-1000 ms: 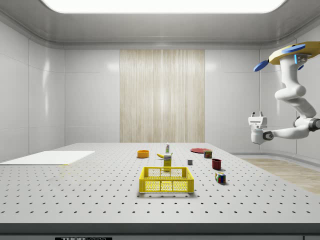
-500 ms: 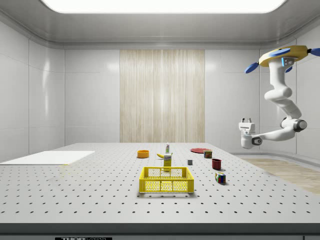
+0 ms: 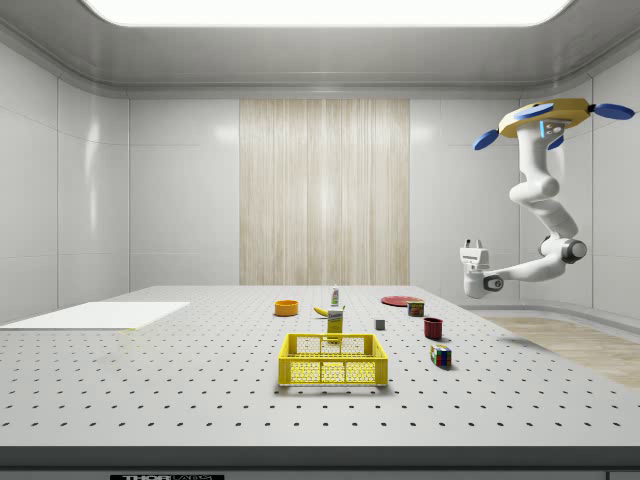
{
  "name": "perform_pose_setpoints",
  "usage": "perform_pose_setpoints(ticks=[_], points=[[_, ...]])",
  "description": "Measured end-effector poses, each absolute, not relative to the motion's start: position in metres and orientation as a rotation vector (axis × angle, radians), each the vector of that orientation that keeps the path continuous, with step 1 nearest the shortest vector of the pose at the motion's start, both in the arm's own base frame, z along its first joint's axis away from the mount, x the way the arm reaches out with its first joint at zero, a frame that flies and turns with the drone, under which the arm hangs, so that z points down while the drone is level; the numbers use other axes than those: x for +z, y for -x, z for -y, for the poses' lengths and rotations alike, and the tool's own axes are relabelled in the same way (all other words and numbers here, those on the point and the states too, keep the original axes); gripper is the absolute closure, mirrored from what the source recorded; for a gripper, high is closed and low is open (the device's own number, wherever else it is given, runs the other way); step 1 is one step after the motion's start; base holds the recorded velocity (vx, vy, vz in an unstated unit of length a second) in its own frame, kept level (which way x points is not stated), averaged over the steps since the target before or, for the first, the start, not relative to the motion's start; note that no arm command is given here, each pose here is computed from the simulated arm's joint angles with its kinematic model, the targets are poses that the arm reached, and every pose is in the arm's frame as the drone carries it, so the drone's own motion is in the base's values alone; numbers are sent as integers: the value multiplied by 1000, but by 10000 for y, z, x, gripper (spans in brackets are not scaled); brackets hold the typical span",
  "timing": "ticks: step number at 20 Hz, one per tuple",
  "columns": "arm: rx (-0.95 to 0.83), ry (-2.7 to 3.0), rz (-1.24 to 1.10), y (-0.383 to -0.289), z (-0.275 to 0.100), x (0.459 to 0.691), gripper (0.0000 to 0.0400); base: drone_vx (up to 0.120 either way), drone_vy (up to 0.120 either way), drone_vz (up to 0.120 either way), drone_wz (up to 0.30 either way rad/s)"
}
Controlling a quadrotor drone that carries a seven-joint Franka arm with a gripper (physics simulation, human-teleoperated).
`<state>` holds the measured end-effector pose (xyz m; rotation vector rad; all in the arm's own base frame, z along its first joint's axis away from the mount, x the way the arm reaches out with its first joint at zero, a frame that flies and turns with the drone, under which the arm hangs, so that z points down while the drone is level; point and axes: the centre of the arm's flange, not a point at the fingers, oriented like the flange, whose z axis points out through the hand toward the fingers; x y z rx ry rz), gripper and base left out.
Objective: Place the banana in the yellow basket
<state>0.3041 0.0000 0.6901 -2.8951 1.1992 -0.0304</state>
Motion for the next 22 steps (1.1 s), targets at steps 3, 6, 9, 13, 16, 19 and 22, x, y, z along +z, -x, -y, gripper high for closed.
perform_pose_setpoints(ticks=[3,6,9,13,16,19,22], points=[[-34,2894,-1199,-3040,0,6908,0,120,-120,0,0],[-37,2894,-1199,-3038,-1,6911,0,120,-120,0,0],[-41,2893,-1198,-3036,-1,6912,0,120,-120,0,0],[-46,2893,-1198,-3033,-2,6913,0,120,-120,0,0],[-50,2893,-1198,-3030,-3,6913,0,120,-120,0,0],[-54,2894,-1199,-3028,-5,6913,0,120,-120,0,0],[-60,2896,-1200,-3026,-9,6913,0,120,-120,0,0]])
